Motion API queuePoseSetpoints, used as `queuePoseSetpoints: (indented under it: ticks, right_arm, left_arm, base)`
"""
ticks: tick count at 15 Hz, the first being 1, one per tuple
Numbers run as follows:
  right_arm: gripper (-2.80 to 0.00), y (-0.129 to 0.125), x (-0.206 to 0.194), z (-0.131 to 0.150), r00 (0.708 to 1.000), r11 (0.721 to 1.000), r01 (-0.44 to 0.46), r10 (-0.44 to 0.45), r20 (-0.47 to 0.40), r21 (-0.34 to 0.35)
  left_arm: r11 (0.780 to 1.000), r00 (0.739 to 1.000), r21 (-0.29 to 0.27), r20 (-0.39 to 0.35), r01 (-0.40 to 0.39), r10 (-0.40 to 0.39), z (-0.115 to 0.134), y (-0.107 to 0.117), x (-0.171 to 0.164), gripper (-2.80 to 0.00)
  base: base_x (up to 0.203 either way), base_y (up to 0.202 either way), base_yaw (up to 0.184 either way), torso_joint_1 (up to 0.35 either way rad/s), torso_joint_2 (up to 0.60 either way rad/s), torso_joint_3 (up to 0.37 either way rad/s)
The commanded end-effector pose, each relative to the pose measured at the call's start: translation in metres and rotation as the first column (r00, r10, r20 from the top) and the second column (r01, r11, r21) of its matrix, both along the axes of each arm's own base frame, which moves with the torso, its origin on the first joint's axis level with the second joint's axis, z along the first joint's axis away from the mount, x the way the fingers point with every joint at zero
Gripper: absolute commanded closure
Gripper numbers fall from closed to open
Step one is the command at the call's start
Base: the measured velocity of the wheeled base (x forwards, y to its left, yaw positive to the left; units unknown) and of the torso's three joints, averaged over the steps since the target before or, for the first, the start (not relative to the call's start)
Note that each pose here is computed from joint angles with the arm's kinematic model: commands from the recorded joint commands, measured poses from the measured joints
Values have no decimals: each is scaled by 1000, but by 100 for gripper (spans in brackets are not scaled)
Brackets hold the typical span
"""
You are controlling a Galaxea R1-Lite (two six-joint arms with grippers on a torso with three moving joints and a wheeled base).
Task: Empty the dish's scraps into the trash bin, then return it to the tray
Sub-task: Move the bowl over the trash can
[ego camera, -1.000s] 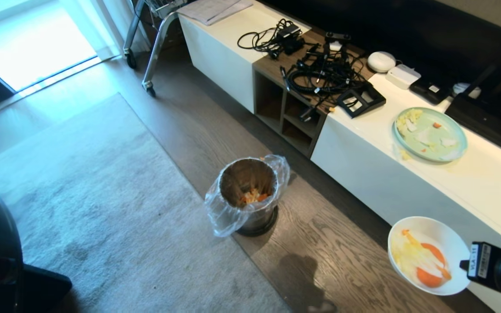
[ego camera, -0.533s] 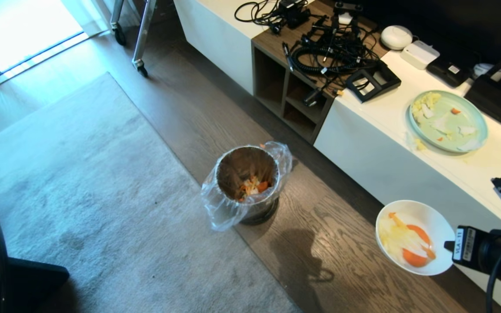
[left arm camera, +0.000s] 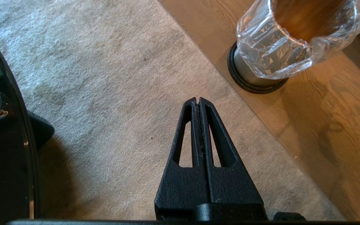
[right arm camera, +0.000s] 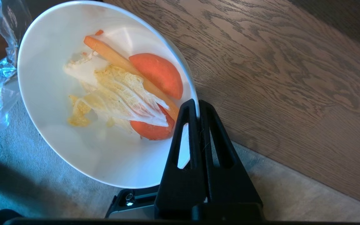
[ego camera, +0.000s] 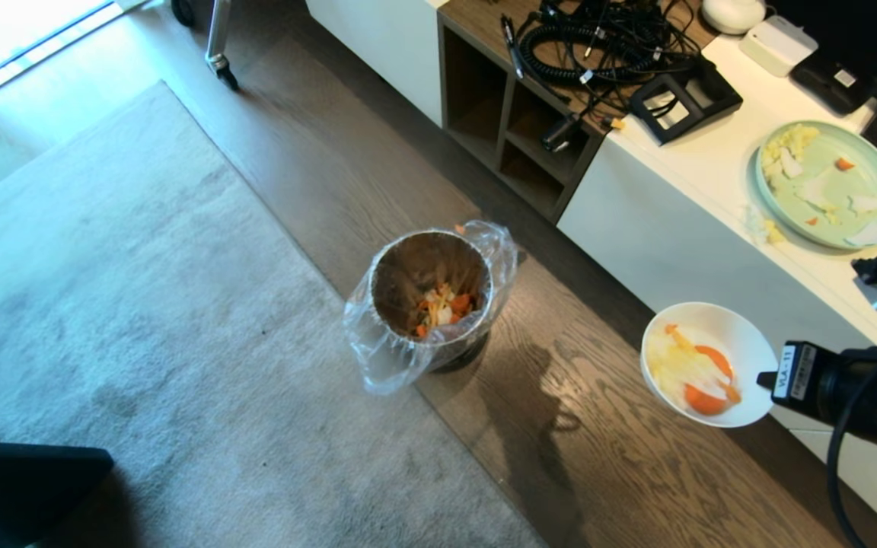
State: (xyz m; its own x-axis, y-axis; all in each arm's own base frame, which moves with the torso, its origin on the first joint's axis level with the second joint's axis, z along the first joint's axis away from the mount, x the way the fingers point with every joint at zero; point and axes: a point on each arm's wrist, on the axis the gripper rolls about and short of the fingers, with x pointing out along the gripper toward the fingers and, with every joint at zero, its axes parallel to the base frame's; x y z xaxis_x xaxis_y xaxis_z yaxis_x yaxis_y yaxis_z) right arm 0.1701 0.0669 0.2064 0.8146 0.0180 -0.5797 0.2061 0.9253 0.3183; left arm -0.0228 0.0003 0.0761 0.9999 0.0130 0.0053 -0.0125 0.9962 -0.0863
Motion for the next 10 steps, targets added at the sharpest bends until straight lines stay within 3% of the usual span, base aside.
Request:
queuePoseSetpoints:
  ticks: [1, 5, 10]
  right_arm:
    - [0, 2, 3, 3, 1000, 1000, -3, 3, 8, 8]
    - [0, 7, 5, 5, 999, 999, -25, 24, 39, 20]
    - [0, 11, 11, 10, 998, 999, -31, 30, 50, 22]
  left_arm:
    - [1000, 1000, -1, 1, -1, 1, 0, 0, 0, 0]
    - [1000, 1000, -1, 1, -1, 1, 0, 0, 0, 0]
    - [1000, 1000, -1, 1, -1, 1, 0, 0, 0, 0]
  base:
    - [0, 0, 0, 1, 2, -194]
    - [0, 0, 0, 1, 3, -196]
    - [0, 0, 0, 0, 2, -44]
